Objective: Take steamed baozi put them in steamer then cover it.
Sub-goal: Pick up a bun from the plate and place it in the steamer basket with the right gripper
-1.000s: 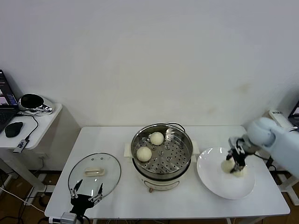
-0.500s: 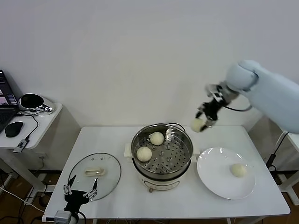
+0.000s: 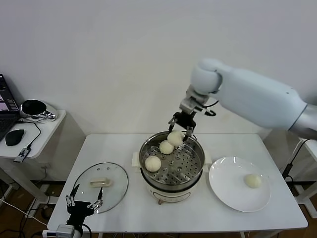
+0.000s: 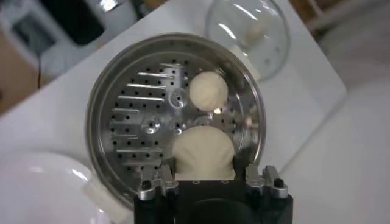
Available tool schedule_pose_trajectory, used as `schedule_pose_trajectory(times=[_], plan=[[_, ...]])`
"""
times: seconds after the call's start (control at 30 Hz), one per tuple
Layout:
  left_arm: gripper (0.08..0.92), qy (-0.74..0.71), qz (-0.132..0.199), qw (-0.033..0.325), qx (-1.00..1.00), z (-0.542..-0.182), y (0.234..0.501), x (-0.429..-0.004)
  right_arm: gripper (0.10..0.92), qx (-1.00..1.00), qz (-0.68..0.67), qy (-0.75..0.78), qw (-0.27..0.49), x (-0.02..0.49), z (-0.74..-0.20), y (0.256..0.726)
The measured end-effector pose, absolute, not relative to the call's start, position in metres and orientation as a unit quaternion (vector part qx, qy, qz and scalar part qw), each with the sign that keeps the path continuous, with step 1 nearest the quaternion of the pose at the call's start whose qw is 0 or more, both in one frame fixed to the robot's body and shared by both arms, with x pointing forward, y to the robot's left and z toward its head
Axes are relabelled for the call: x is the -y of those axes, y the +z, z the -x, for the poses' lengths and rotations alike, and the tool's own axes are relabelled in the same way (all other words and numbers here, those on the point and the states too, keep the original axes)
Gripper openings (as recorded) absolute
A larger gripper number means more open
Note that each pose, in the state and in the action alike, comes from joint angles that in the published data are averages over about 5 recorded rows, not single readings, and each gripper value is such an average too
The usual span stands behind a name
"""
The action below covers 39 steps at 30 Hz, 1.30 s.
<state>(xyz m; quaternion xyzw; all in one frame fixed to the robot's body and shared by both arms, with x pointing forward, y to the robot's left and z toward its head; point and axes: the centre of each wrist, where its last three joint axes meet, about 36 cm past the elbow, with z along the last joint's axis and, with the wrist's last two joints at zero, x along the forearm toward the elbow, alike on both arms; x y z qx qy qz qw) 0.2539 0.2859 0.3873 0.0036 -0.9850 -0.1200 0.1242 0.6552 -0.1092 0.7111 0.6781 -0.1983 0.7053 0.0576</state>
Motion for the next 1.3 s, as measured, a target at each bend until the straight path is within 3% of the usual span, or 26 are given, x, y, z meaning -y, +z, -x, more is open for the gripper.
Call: schedule_pose_trajectory(times=[0.53, 1.3], plan=[[0.823, -0.109, -0.007, 0.117, 0.987, -0.257, 0.392, -0.286, 0.585, 0.038, -0.67, 0.739, -0.054, 0.092, -0.624, 0.667], [0.823, -0.1, -0.007, 0.124, 0.987, -0.259, 0.386, -0.286, 0.585, -0.009, -0.694, 0.709, -0.126, 0.083, -0.583, 0.599]])
